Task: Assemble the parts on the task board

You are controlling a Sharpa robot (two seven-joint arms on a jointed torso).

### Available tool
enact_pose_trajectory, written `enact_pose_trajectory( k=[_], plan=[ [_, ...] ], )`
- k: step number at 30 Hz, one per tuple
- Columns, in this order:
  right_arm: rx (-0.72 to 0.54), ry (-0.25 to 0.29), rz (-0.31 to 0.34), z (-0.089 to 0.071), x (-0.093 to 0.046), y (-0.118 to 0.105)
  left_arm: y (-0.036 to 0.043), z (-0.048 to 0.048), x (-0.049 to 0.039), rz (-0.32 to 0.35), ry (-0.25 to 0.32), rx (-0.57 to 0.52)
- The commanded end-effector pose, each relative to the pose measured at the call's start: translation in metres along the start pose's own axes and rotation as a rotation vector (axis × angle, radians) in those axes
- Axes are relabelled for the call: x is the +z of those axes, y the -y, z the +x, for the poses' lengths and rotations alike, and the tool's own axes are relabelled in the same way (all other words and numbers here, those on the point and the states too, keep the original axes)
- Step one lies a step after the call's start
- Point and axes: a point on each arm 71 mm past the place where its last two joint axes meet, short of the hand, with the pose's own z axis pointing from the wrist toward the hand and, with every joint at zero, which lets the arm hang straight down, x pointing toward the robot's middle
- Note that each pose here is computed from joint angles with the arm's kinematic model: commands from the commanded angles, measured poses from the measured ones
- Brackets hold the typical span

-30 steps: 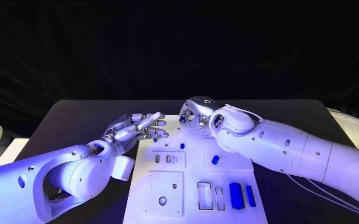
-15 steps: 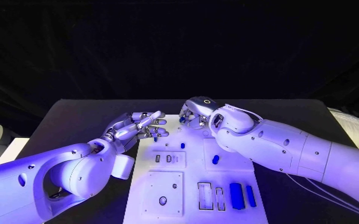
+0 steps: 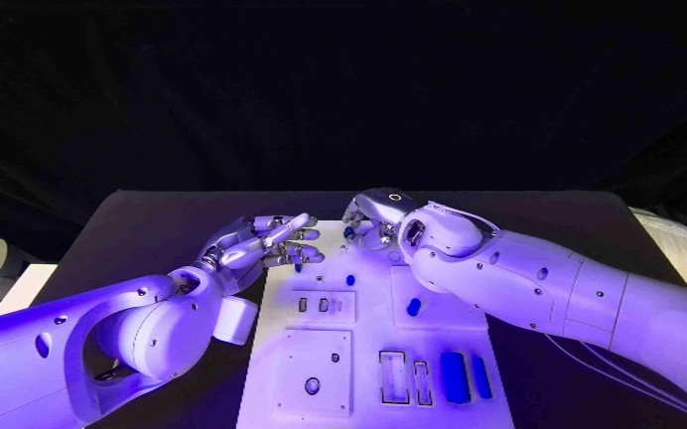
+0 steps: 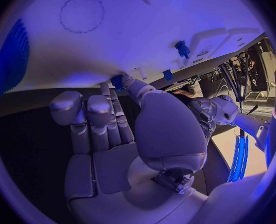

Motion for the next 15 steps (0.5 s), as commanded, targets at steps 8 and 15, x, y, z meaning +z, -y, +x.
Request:
enact_pose_trajectory(
  k=[8, 15],
  plan=[
    [0.019, 0.030, 0.004, -0.007, -0.014, 0.005, 0.0021, -0.0008, 0.0000, 0.010, -0.015, -0.006],
    [0.094, 0.028, 0.063, -0.024, -0.044, 0.027, 0.0032, -0.0045, -0.0014, 0.011, -0.006, -0.003]
  ],
)
